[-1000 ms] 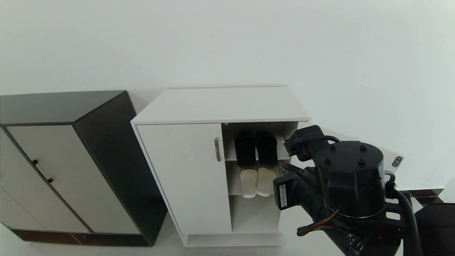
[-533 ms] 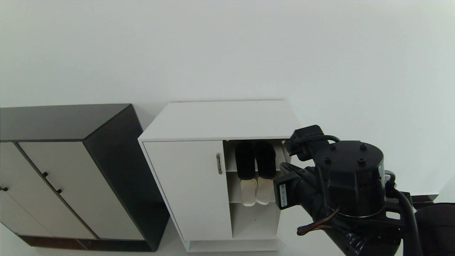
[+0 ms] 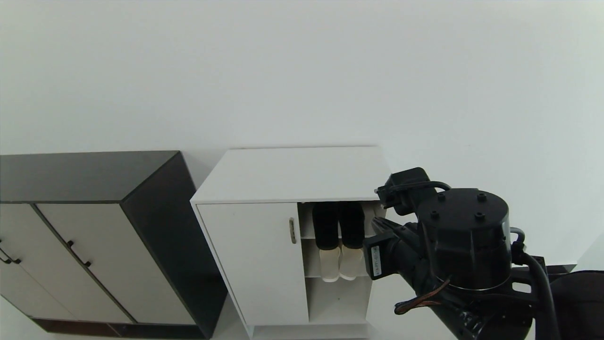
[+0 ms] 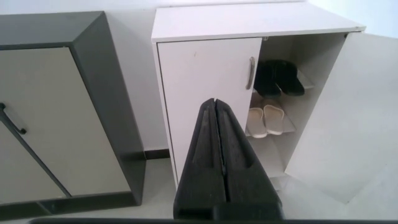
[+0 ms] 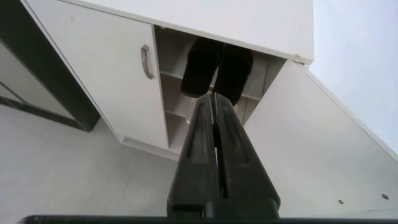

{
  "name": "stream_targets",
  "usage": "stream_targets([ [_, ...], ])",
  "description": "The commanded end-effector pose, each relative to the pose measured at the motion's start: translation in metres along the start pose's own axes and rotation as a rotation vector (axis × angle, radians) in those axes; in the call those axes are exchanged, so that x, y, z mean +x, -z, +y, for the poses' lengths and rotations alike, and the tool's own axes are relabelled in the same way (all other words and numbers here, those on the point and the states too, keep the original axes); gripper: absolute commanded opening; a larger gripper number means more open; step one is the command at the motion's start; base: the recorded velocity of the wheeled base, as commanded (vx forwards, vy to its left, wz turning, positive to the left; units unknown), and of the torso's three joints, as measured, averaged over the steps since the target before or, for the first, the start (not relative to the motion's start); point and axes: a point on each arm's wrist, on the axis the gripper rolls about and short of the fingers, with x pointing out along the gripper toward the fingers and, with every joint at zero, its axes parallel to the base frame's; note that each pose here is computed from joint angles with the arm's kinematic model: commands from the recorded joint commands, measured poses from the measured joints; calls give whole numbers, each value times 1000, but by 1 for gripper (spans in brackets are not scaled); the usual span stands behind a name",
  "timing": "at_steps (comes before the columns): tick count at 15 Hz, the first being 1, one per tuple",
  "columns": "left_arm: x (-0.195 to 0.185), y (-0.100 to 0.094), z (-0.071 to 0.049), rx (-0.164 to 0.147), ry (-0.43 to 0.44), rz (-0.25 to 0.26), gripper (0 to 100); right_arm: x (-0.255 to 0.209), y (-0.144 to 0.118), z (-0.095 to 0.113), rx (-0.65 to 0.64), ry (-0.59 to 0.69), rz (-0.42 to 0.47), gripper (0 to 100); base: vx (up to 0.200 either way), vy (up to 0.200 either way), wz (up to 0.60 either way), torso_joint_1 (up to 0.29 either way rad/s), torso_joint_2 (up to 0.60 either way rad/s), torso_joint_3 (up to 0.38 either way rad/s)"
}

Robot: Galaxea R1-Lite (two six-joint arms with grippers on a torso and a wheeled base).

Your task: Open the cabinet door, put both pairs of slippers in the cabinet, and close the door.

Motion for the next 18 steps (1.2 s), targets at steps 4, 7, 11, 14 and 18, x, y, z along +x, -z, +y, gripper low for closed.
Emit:
stream_targets([
  [4,0,0,0,0,0,0,0,0,2,0,-11,2,4,0,0,0,-150,1,-1,1],
  [7,0,0,0,0,0,0,0,2,3,-1,-13,8,8,0,0,0,-600,2,-6,2],
  [11,0,0,0,0,0,0,0,3,3,-2,-14,13,9,0,0,0,-600,8,0,0],
  [14,0,0,0,0,0,0,0,20,-4,-18,6,61,3,0,0,0,0,0,0,0],
  [18,0,0,0,0,0,0,0,43,-23,-43,67,82,-26,0,0,0,0,0,0,0],
])
